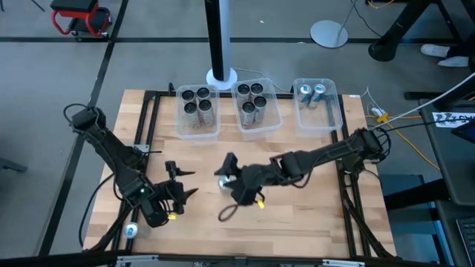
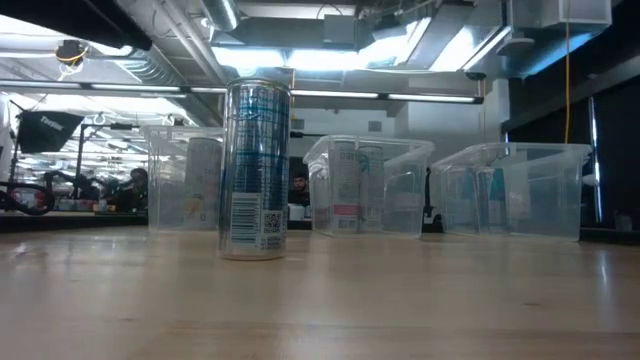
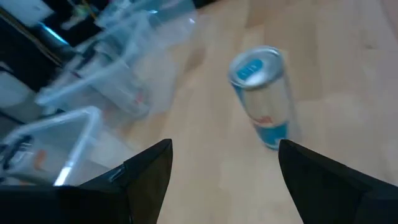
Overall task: Sort soda cans
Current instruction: Put the right white and blue soda can into the right transparent bin
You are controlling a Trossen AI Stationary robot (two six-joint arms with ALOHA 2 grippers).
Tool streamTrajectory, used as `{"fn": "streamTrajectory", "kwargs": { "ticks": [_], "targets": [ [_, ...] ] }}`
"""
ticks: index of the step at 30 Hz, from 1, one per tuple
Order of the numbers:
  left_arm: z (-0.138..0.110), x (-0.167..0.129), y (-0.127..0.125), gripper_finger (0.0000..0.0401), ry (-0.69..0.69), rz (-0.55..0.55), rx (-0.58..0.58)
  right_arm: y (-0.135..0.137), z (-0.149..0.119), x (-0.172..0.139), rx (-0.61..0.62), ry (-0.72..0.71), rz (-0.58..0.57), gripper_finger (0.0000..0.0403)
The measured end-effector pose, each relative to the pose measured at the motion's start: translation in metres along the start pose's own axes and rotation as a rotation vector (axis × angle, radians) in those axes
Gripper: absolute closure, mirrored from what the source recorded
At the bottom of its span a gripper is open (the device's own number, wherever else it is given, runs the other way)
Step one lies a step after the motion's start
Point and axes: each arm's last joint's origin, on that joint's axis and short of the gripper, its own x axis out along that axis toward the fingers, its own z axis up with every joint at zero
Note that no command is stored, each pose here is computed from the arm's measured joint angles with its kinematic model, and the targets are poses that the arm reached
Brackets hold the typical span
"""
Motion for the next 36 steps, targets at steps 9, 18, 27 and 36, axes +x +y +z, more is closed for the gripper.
{"fn": "streamTrajectory", "kwargs": {
  "ticks": [9, 18, 27, 36],
  "targets": [
    [0.001, 0.004, 0.003, 0.0121, -0.005, 0.037, 0.006, 0.003, -0.023, 0.030, 0.199, -0.032, 0.237, 0.0046],
    [0.001, 0.002, 0.001, 0.0121, 0.012, -0.001, -0.011, 0.027, -0.038, 0.055, 0.282, 0.099, 0.371, 0.0025],
    [0.000, 0.003, 0.001, 0.0121, 0.013, 0.000, -0.020, 0.038, -0.039, 0.071, 0.285, 0.097, 0.393, 0.0025],
    [0.001, 0.003, 0.002, 0.0121, 0.013, 0.001, -0.021, 0.041, -0.045, 0.078, 0.280, 0.125, 0.390, 0.0025]
  ]
}}
